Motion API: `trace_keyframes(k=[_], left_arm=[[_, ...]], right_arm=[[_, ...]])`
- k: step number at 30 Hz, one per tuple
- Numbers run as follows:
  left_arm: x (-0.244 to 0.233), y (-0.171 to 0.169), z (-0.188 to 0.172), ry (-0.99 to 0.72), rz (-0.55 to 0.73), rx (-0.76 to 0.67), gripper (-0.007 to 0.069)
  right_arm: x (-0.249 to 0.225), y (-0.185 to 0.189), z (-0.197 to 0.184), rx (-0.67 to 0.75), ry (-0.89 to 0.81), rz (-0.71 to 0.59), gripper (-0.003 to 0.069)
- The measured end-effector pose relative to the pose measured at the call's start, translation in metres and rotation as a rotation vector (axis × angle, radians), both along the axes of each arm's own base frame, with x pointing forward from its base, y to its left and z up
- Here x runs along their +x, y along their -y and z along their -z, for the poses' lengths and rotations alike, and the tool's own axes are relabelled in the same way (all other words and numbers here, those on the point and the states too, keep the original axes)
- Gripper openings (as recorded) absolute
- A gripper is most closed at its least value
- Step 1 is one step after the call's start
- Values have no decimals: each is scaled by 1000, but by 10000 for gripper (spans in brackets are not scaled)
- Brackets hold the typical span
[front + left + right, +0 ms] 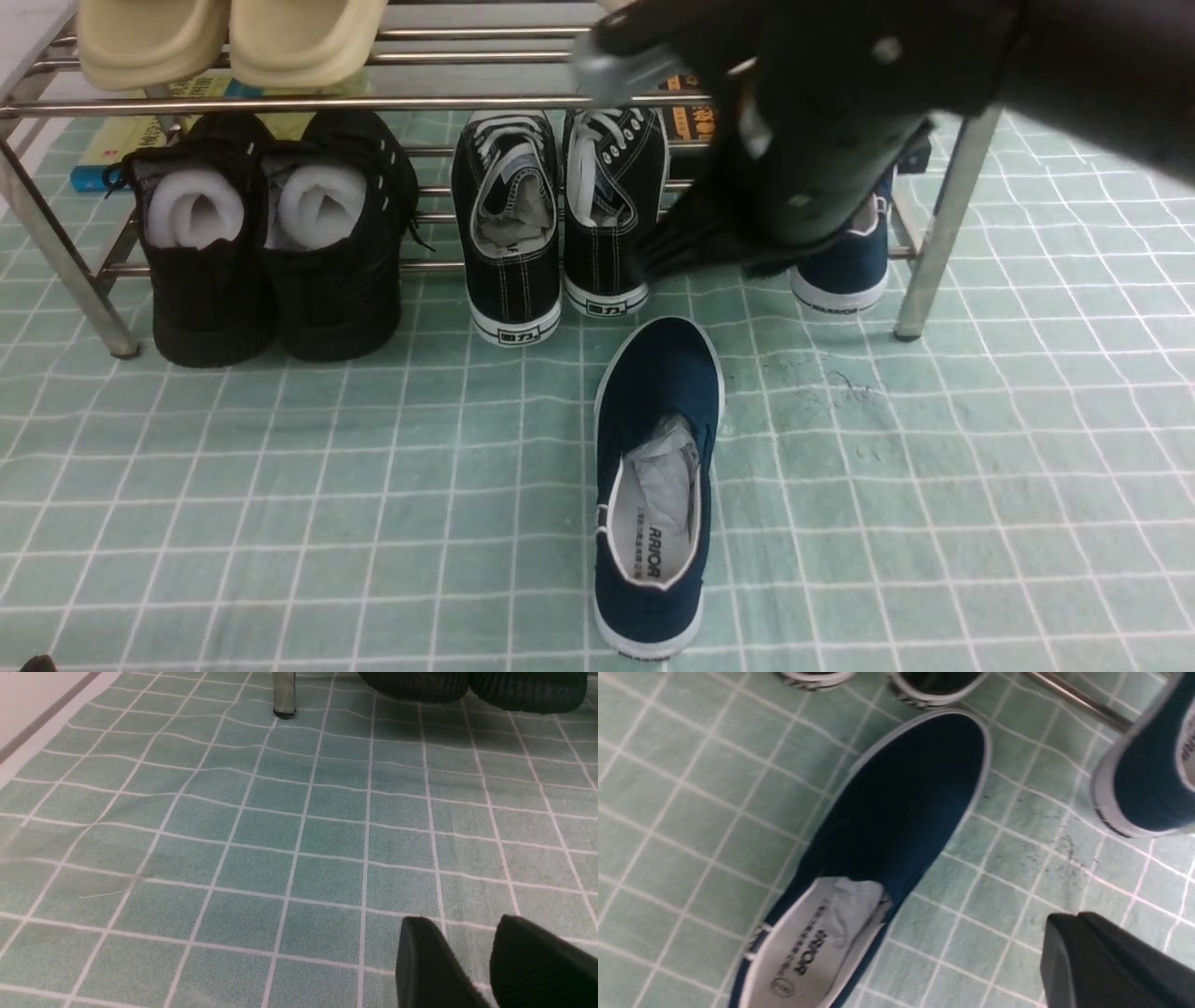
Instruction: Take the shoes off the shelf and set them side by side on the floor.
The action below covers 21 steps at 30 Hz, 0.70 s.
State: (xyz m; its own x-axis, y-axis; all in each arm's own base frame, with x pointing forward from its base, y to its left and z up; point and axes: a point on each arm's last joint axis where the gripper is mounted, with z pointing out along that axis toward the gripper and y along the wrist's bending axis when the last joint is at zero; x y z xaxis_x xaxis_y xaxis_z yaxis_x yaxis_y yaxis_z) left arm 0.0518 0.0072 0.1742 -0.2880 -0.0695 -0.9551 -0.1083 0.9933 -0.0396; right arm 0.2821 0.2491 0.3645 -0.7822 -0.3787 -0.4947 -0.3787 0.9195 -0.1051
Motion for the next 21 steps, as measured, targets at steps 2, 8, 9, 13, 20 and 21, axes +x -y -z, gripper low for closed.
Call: trace_keyframes(k=[2,8,9,13,20,21], left_arm=[[0,0,0,0,0,0,242],[0,0,0,0,0,0,242],[0,0,0,0,0,0,242],[0,0,0,0,0,0,242],[0,0,0,0,0,0,242],[0,0,0,0,0,0,242]], right_arm=[[20,20,5,16,-32,77,-13],[60,46,26,54,-47,158,45],[66,48,29,62,-40,166,69],[94,59,44,101,18,196,256],[125,58,75,88,97,178,399],[129,57,81,76,106,170,400]])
